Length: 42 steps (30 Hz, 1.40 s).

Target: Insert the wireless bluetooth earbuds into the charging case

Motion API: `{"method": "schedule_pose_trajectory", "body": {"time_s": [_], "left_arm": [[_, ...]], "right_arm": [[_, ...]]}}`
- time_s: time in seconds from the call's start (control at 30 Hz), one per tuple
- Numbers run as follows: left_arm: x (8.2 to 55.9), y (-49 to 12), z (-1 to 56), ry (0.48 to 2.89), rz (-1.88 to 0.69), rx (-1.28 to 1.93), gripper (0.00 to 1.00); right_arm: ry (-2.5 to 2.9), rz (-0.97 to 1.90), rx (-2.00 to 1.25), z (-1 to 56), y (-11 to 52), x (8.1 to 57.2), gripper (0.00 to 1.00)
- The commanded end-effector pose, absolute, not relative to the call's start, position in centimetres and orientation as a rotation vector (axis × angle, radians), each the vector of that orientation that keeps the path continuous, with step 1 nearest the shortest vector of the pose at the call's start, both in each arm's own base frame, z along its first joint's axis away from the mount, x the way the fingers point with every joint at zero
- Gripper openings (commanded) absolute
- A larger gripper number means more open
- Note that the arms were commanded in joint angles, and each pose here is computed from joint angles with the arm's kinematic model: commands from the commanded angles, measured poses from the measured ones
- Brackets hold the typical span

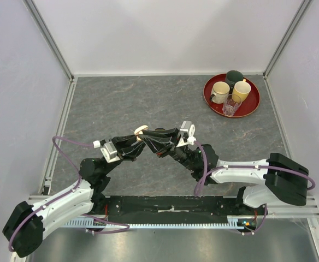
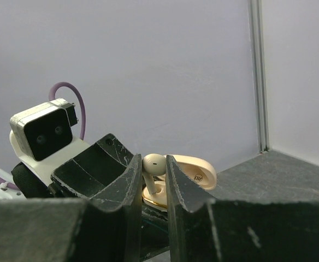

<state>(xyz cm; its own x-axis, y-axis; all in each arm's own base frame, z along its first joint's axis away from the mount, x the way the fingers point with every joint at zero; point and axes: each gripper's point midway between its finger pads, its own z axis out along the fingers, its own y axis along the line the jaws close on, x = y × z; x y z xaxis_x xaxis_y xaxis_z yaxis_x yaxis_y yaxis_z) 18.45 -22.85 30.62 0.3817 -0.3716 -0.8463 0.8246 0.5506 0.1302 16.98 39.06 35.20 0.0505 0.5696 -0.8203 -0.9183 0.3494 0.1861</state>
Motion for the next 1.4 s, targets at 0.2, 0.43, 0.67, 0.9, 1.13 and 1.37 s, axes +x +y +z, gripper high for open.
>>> {"method": "schedule_pose_trajectory", "body": {"time_s": [0.2, 0.43, 0.67, 0.9, 1.13, 1.37], "left_arm": [[17.1, -22.6, 33.5, 0.766, -0.869, 0.586, 0.02], [16.6, -22.1, 34.6, 0.724, -0.883, 0.562, 0.02], [16.2, -21.8, 35.2, 0.696, -0.891, 0.548, 0.02], [16.2, -21.9, 35.0, 0.701, -0.894, 0.550, 0.02], [16.2, -21.9, 34.7, 0.709, -0.897, 0.549, 0.02], [16.1, -21.7, 34.8, 0.705, -0.893, 0.544, 0.02]], "right_arm": [[0.602, 1.318, -0.235, 43.7, 34.8, 14.8, 0.00], [0.617, 1.311, -0.231, 42.9, 35.0, 15.1, 0.00], [0.637, 1.265, -0.218, 42.3, 34.8, 15.7, 0.00], [0.625, 1.246, -0.219, 42.6, 34.9, 15.8, 0.00], [0.626, 1.230, -0.214, 42.7, 35.2, 16.1, 0.00], [0.624, 1.204, -0.208, 42.8, 35.1, 16.4, 0.00]]}}
